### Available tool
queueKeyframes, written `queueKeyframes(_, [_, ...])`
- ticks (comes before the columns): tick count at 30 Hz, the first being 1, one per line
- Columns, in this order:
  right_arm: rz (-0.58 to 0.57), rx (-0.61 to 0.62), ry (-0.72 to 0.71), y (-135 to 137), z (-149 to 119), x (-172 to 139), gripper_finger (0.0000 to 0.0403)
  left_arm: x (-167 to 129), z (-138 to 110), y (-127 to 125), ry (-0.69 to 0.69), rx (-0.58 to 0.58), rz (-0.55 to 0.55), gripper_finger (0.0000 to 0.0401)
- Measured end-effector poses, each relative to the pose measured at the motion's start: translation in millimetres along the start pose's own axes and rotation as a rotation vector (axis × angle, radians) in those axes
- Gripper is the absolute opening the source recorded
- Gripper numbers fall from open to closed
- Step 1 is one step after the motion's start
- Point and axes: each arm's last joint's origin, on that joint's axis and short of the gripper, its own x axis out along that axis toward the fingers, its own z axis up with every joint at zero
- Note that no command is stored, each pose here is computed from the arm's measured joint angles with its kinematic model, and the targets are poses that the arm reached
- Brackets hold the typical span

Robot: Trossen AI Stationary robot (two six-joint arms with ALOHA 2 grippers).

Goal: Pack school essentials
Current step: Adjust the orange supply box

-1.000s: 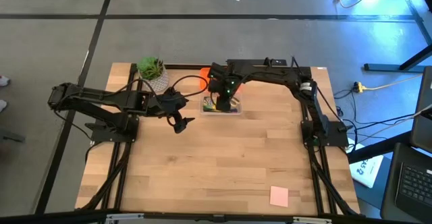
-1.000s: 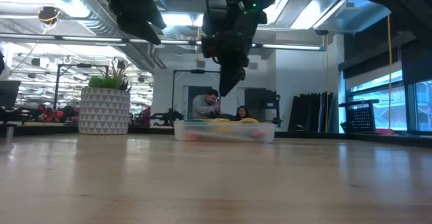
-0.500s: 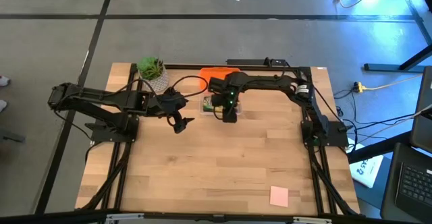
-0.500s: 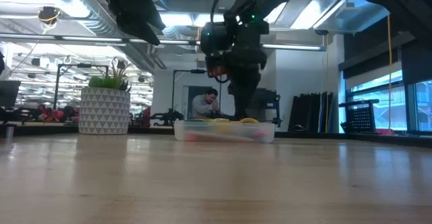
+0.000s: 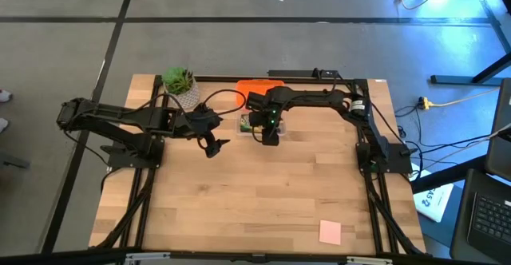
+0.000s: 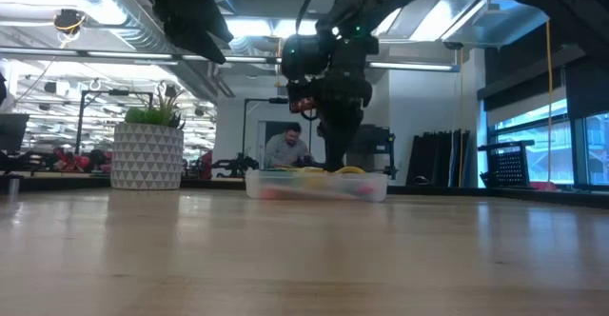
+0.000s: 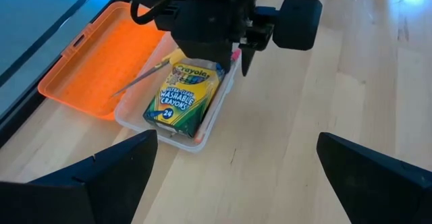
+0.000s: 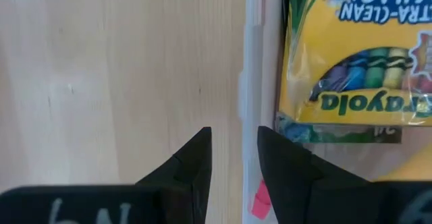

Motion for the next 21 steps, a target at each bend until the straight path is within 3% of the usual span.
queueKeyframes(17, [0.030,-0.035,-0.033,1.9,3.2,1.1,0.0121,0.0,0.0,0.0,0.000,0.000,0.000,0.0400])
queueKeyframes(21, [-0.007,-0.039,-0.029,0.9,3.5,1.1,0.0121,0.0,0.0,0.0,0.000,0.000,0.000,0.0400])
